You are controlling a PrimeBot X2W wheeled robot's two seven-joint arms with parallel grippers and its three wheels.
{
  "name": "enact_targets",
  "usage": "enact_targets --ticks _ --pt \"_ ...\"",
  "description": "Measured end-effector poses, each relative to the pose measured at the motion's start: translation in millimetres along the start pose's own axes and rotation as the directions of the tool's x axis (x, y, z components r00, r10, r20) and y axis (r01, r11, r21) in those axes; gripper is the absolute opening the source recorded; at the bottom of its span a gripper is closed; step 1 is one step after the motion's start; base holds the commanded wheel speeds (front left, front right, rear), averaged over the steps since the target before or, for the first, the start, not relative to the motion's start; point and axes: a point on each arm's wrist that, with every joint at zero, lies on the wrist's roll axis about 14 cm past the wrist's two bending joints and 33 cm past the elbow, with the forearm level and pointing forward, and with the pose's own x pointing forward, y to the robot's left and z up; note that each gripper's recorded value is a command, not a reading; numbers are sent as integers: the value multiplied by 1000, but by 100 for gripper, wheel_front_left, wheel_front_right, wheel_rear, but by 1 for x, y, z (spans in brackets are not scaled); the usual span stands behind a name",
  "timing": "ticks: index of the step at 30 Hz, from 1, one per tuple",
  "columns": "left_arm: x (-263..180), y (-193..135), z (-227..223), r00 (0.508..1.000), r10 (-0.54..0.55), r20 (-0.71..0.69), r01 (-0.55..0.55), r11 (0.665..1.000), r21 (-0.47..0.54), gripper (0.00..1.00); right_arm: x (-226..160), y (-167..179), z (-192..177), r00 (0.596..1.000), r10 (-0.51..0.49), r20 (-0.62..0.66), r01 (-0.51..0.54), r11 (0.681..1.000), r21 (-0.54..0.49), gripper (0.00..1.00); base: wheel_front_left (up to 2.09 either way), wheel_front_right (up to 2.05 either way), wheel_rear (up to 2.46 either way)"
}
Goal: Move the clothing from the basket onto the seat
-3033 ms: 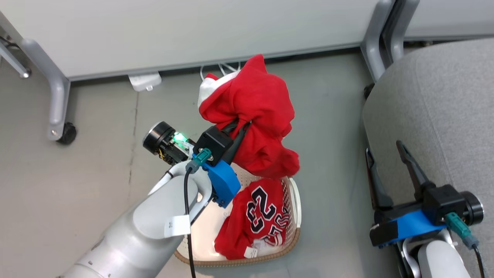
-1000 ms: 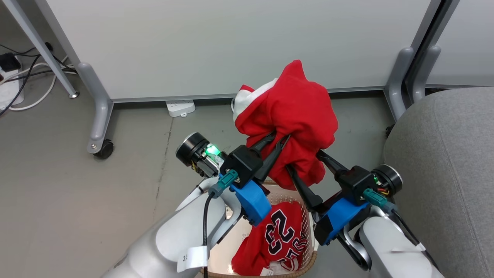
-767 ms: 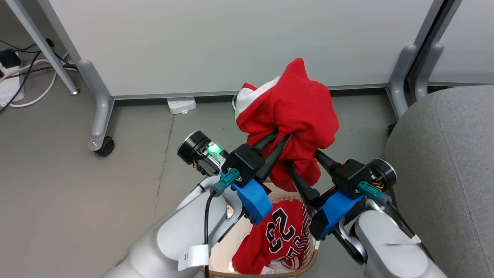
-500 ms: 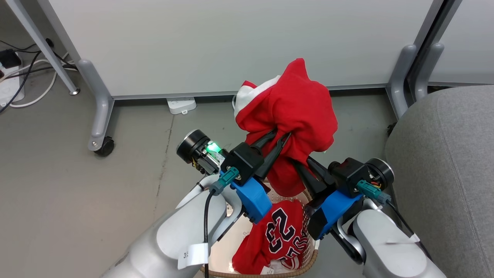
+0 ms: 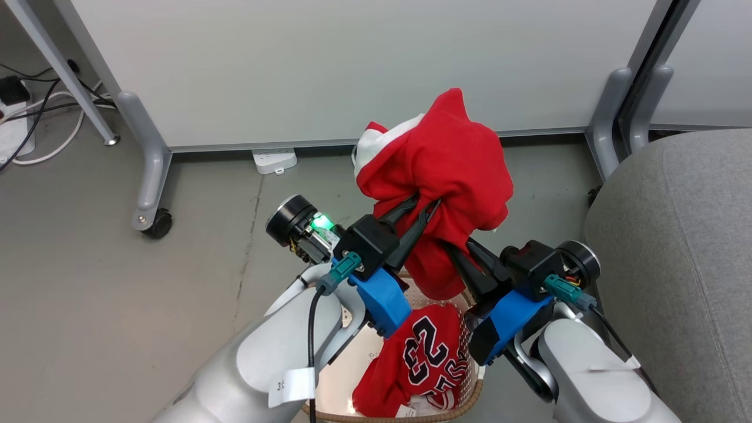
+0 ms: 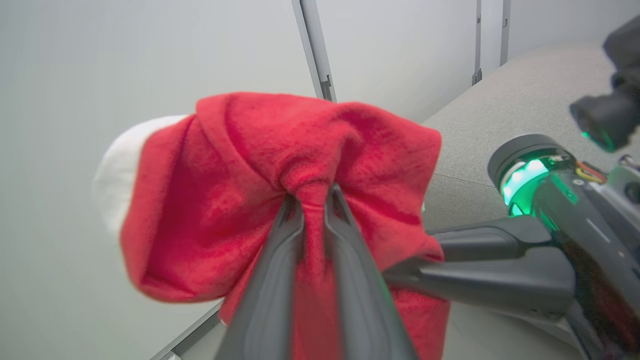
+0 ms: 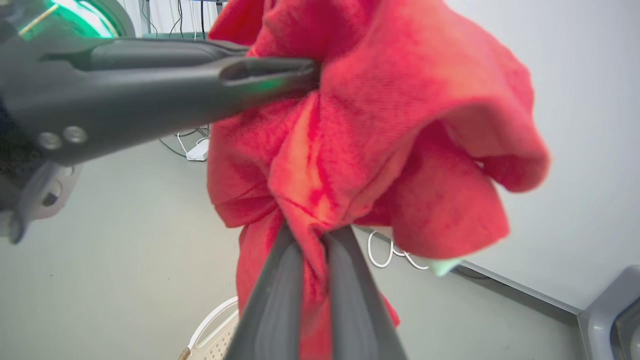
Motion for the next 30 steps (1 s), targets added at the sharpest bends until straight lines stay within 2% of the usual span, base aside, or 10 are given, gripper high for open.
enact_targets --ticks 1,2,17,23,30 --pt "0 0 0 1000 1 0 -1 1000 -1 36 0 0 0 1000 0 0 0 1000 0 0 0 0 0" --pt "0 1 0 1000 3 0 -3 1000 0 100 0 0 0 1000 0 0 0 1000 1 0 0 0 0" --pt "5 1 -3 1000 2 -1 -2 1000 -1 100 -7 -11 -6 999 -32 -11 32 999 5 0 0 0 0" --pt "12 -6 -9 1000 -24 -9 23 1000 -10 100 -16 -30 -10 996 -93 -14 93 995 19 0 0 0 0" --pt "26 -21 -19 996 -88 -14 87 996 -33 100 -32 -70 -10 978 -206 -6 206 978 14 0 0 0 0"
